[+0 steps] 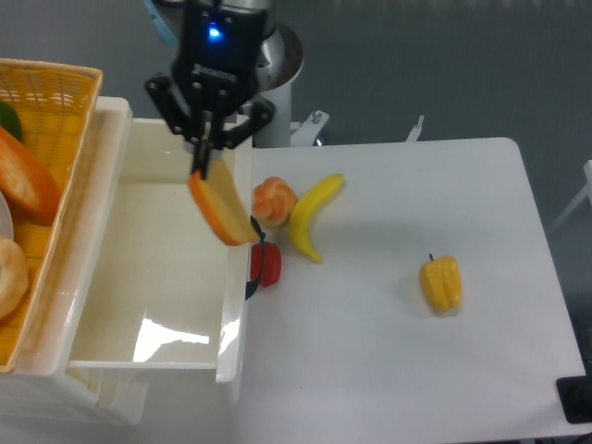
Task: Place the bread slice in the upper white drawer
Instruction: 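Carry the bread slice over the banana to above the open white drawer, then open the gripper to drop the bread slice into the drawer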
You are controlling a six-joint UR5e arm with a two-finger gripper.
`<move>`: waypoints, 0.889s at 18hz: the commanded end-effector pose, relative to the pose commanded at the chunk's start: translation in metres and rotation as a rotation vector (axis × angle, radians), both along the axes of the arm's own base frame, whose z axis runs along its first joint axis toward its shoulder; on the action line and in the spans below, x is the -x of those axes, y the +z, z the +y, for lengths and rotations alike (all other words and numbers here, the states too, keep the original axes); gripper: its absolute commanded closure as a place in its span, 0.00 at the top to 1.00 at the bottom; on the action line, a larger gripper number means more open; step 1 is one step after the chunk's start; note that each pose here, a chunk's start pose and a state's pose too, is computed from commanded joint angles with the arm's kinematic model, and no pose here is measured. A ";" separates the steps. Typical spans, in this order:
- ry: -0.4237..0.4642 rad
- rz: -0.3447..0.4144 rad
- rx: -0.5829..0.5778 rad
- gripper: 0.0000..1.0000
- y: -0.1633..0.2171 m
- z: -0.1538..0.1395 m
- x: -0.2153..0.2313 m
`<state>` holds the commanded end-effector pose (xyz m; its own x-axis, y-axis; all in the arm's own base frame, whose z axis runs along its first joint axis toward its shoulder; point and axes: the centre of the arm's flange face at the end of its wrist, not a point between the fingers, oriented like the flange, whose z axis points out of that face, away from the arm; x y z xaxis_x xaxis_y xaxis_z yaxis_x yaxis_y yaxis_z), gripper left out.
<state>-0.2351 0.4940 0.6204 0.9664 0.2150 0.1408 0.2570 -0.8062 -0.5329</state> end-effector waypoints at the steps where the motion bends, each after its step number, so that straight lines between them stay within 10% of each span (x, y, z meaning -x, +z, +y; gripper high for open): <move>1: -0.009 -0.001 0.001 0.00 -0.001 0.001 -0.006; 8: -0.038 -0.010 0.028 0.12 -0.029 0.007 -0.016; 10: -0.040 -0.008 0.033 0.29 -0.033 0.007 -0.016; 13: -0.037 -0.004 0.051 1.00 -0.042 0.009 -0.012; 16: -0.028 0.004 0.085 1.00 -0.053 0.009 -0.009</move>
<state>-0.2257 0.5029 0.5671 0.9727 0.1992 0.1193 0.2320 -0.8551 -0.4636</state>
